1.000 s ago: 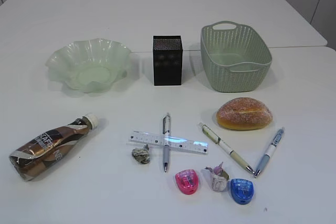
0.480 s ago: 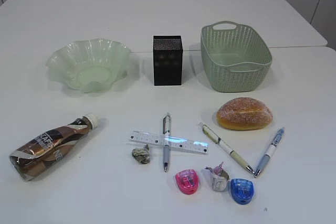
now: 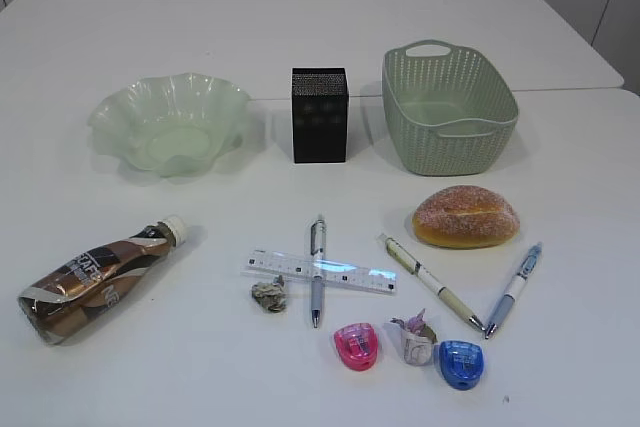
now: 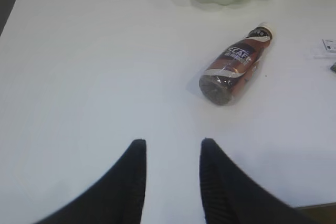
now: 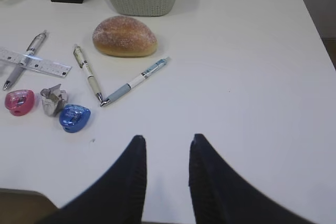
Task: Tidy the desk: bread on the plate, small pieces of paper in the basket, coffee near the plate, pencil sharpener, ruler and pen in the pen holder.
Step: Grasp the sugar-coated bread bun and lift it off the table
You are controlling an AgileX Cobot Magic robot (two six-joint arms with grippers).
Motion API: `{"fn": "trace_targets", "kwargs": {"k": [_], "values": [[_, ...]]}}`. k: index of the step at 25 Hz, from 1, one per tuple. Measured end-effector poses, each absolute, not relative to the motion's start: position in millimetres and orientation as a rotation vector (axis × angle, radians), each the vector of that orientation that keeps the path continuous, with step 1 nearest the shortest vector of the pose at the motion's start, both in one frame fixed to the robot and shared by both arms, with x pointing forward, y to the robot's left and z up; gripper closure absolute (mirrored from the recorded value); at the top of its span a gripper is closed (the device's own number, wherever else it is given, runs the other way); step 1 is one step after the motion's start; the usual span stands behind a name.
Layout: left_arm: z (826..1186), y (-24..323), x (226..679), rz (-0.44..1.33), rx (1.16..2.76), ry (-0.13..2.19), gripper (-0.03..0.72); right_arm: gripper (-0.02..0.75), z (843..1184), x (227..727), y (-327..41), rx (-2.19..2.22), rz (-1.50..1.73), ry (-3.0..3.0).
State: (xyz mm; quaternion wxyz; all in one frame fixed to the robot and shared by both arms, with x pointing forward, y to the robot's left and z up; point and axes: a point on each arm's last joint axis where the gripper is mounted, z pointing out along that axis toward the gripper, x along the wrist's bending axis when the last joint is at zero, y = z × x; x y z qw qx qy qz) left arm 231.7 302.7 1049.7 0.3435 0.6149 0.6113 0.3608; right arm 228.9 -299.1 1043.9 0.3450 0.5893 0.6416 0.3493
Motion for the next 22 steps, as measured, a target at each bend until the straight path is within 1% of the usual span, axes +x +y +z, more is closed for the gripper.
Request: {"fn": "trace_targets", "kwargs": {"k": [2, 3, 7, 10, 16, 22], "values": [[1050.2, 302.4, 231.6, 0.931, 1.600, 1.580, 0.452, 0.499, 1045.1, 228.6, -299.1, 1.526, 0.911, 1.661], [1051.2, 302.2, 231.3, 0.932, 1.597, 1.574, 0.452, 0.498, 1051.9, 228.9, -299.1, 1.494, 0.948, 1.621], [1062.2, 299.5, 229.1, 0.938, 1.556, 1.519, 0.452, 0.498, 1059.1, 231.9, -298.0, 1.455, 1.024, 1.553], [1072.2, 295.5, 229.4, 0.929, 1.582, 1.452, 0.452, 0.499, 1062.4, 232.6, -298.0, 1.437, 1.046, 1.528], [1107.1, 289.5, 247.8, 0.900, 1.559, 1.375, 0.452, 0.499, 1069.4, 240.2, -301.1, 1.394, 1.029, 1.477], [1142.2, 280.7, 277.8, 0.793, 1.588, 1.328, 0.451, 0.499, 1077.1, 263.3, -305.4, 1.424, 0.978, 1.437]]}}
